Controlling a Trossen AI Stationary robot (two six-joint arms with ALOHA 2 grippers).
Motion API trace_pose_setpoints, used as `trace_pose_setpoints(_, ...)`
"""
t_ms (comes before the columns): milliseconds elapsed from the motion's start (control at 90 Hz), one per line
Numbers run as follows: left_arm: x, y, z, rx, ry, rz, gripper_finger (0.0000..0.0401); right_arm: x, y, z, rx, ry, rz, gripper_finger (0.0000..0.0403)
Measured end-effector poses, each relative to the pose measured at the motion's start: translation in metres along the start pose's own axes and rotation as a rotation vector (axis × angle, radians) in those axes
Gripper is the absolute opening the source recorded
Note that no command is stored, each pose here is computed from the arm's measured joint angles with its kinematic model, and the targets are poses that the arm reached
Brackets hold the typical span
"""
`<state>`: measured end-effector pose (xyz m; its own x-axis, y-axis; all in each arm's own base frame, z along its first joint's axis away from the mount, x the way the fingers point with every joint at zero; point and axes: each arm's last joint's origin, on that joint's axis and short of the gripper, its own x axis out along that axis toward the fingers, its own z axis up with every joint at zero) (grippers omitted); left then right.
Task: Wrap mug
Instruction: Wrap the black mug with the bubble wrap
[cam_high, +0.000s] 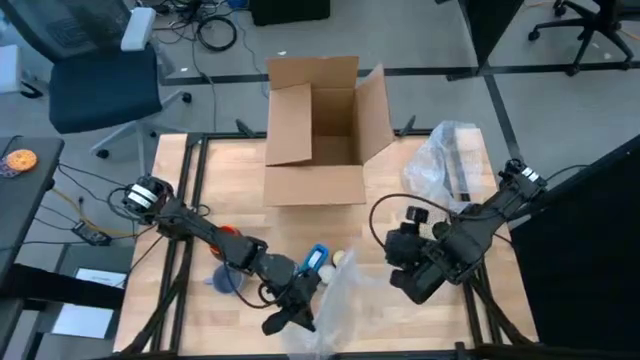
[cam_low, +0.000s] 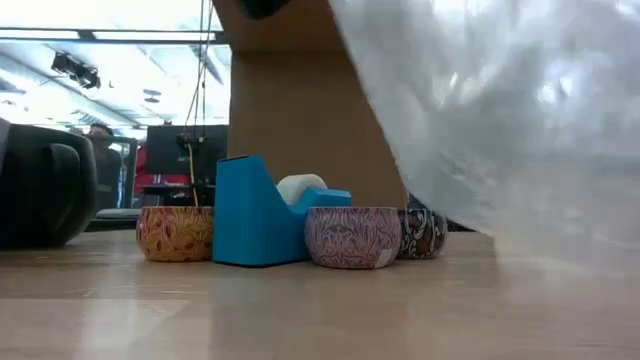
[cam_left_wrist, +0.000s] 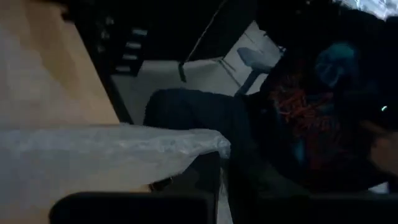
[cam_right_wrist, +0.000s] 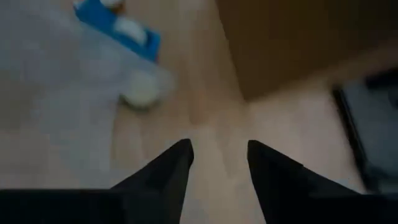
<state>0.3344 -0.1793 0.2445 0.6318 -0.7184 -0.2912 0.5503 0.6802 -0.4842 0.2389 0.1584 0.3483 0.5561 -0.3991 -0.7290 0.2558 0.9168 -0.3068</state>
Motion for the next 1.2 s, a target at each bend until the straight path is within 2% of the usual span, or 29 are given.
trace_pose_setpoints(100,-0.002,0.007,0.0,0.046,-0.002,0.072,0.0,0.008,-0.004,0.009,0.002,-0.018,0.002,0.014)
trace_pose_setpoints(189,-0.004,0.013,0.001,0.141,-0.005,0.121,0.0,0.017,-0.007,0.012,-0.002,-0.013,-0.005,0.014)
trace_pose_setpoints(400,-0.001,0.004,-0.002,0.541,0.022,0.17,0.0,0.041,-0.021,0.011,0.012,0.065,-0.053,0.014)
trace_pose_setpoints(489,0.001,0.0,-0.008,0.659,0.071,0.213,0.0,0.054,-0.027,0.008,0.011,0.114,-0.065,0.014)
trace_pose_setpoints(589,0.001,0.0,-0.016,0.707,0.17,0.287,0.0,0.069,-0.031,0.003,-0.011,0.168,-0.07,0.014)
trace_pose_setpoints(733,-0.004,-0.008,-0.014,0.71,0.426,0.395,0.0,0.089,-0.035,-0.001,-0.02,0.207,-0.038,0.014)
trace_pose_setpoints(822,-0.008,-0.018,-0.01,0.733,0.529,0.402,0.0,0.102,-0.038,-0.003,-0.034,0.214,-0.023,0.014)
trace_pose_setpoints(944,-0.011,-0.03,-0.004,0.759,0.59,0.382,0.0,0.11,-0.05,-0.004,-0.07,0.243,-0.065,0.0139)
trace_pose_setpoints(1056,-0.012,-0.038,-0.008,0.861,0.666,0.37,0.0,0.112,-0.06,-0.001,-0.092,0.244,-0.116,0.0135)
trace_pose_setpoints(1200,-0.013,-0.047,-0.016,1.035,0.754,0.45,0.0,0.108,-0.072,0.004,-0.11,0.238,-0.163,0.013)
